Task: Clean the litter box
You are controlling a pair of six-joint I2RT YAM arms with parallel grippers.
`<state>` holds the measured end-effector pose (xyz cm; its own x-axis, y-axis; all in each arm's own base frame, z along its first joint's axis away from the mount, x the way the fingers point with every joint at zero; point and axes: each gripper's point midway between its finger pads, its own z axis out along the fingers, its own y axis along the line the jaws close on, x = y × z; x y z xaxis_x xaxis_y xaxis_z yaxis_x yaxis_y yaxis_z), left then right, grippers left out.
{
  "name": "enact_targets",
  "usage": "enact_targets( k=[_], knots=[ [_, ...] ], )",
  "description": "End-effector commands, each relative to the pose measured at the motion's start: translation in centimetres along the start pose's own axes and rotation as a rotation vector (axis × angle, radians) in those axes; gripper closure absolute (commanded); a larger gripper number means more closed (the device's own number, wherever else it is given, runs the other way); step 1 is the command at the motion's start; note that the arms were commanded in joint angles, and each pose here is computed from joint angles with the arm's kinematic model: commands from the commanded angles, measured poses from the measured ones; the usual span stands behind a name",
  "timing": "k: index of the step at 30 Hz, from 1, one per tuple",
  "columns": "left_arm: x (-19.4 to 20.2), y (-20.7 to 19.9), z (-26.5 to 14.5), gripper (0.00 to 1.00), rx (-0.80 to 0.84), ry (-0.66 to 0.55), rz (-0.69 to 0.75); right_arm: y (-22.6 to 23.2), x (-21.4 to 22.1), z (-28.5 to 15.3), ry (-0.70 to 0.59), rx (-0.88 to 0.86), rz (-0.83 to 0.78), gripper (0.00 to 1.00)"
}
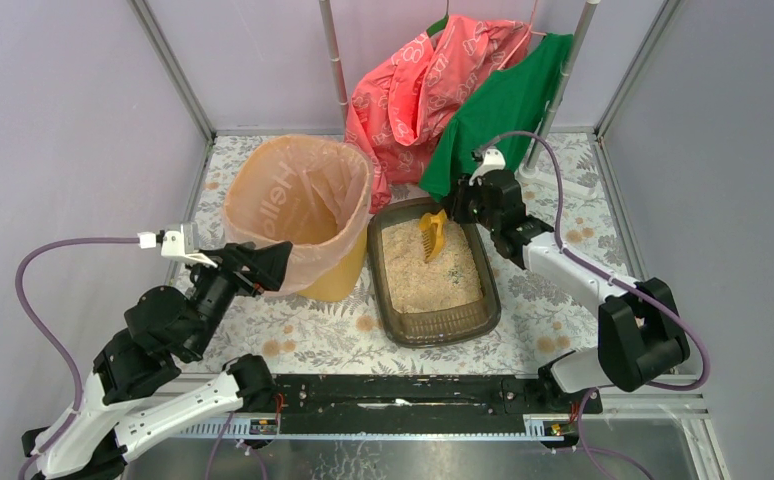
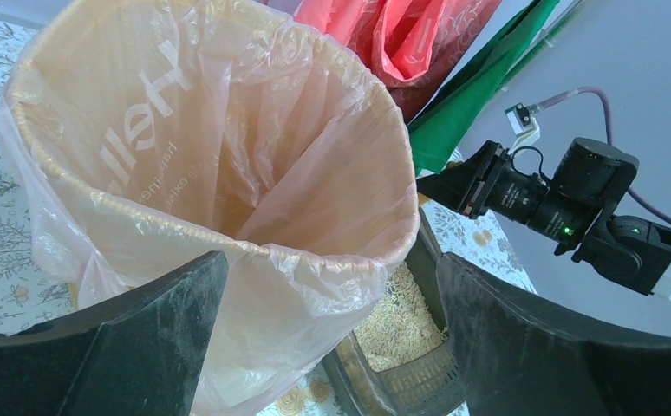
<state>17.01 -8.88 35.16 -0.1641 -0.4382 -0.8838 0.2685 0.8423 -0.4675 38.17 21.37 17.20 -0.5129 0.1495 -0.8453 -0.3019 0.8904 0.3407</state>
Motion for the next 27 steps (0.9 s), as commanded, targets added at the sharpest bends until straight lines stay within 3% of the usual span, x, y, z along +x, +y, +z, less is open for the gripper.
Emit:
enact_targets(
  k=[1,16,27],
  knots=[
    [-0.8,0.1,-0.4,0.01,0.005,-0.023,-0.010,2.3,3.4,0.1,0.105,-0.142,0.143,1.00],
    [-0.6,-0.2,-0.2,0.01,0.010,-0.013,-0.013,2.4,7.8,0.8,0.153,-0.346,0.498,1.00],
    [-0.6,-0.5,-0.1,0.01,0.018,-0.010,-0.018,-1.0,7.0,-0.7,0.101,-0.327,0.569,1.00]
  ],
)
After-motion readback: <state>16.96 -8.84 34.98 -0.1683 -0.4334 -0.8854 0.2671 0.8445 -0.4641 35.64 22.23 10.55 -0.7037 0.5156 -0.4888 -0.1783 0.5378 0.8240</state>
